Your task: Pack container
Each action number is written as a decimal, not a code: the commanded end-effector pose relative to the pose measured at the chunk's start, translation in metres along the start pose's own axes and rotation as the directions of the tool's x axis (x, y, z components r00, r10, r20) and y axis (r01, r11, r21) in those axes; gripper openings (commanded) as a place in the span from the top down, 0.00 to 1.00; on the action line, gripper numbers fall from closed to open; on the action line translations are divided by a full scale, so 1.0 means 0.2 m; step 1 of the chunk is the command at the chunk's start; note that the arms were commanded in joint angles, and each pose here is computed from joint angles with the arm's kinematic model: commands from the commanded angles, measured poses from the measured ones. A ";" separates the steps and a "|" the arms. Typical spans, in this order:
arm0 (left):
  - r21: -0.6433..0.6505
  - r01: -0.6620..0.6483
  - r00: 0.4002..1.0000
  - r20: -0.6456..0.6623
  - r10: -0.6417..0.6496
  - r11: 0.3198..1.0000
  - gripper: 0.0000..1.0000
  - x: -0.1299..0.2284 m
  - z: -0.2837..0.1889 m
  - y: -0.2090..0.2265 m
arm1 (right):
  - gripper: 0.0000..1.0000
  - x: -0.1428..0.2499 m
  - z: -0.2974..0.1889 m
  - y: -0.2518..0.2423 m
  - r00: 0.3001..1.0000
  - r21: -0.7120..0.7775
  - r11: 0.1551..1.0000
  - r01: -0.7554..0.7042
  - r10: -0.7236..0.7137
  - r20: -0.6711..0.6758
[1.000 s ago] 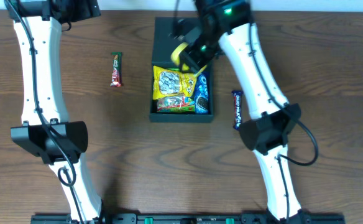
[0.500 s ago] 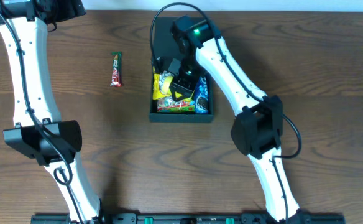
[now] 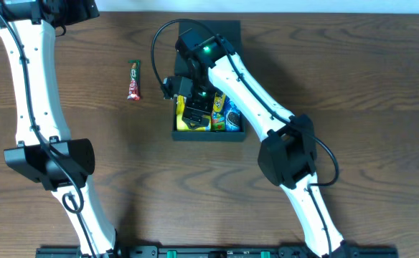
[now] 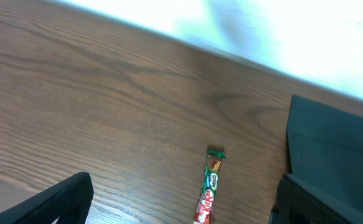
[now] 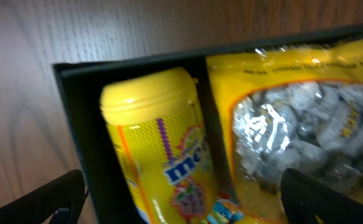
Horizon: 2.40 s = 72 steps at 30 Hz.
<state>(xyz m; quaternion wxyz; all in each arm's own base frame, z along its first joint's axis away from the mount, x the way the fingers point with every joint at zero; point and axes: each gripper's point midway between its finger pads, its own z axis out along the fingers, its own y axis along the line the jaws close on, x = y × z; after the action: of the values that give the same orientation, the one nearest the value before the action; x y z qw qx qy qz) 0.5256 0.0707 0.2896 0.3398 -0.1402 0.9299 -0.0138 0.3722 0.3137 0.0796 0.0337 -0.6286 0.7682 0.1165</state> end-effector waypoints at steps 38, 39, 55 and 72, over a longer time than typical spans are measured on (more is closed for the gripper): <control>0.141 -0.352 0.895 -0.240 0.377 0.925 0.08 0.76 0.75 -0.29 | 0.01 0.46 -0.90 -0.63 0.544 0.016 0.597 -0.802 0.719 0.433; 0.139 -0.352 0.893 -0.247 0.376 0.926 0.08 0.78 0.77 -0.28 | 0.01 0.46 -0.90 -0.63 0.542 0.016 0.595 -0.804 0.721 0.431; 0.122 -0.325 0.848 -0.401 0.346 0.938 0.14 1.16 0.89 -0.13 | 0.01 0.47 -0.90 -0.63 0.540 0.017 0.593 -0.805 0.721 0.433; 0.139 -0.318 0.858 -0.378 0.347 0.938 0.35 1.25 0.97 -0.13 | 0.01 0.47 -0.90 -0.63 0.540 0.017 0.592 -0.806 0.722 0.432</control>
<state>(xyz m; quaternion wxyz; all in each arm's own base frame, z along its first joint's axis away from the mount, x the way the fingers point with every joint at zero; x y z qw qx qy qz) 0.4803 -0.0083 0.0006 0.1633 0.0380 0.9858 -0.0137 0.4942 0.1600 0.2094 0.1863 -0.1897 0.9526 0.1477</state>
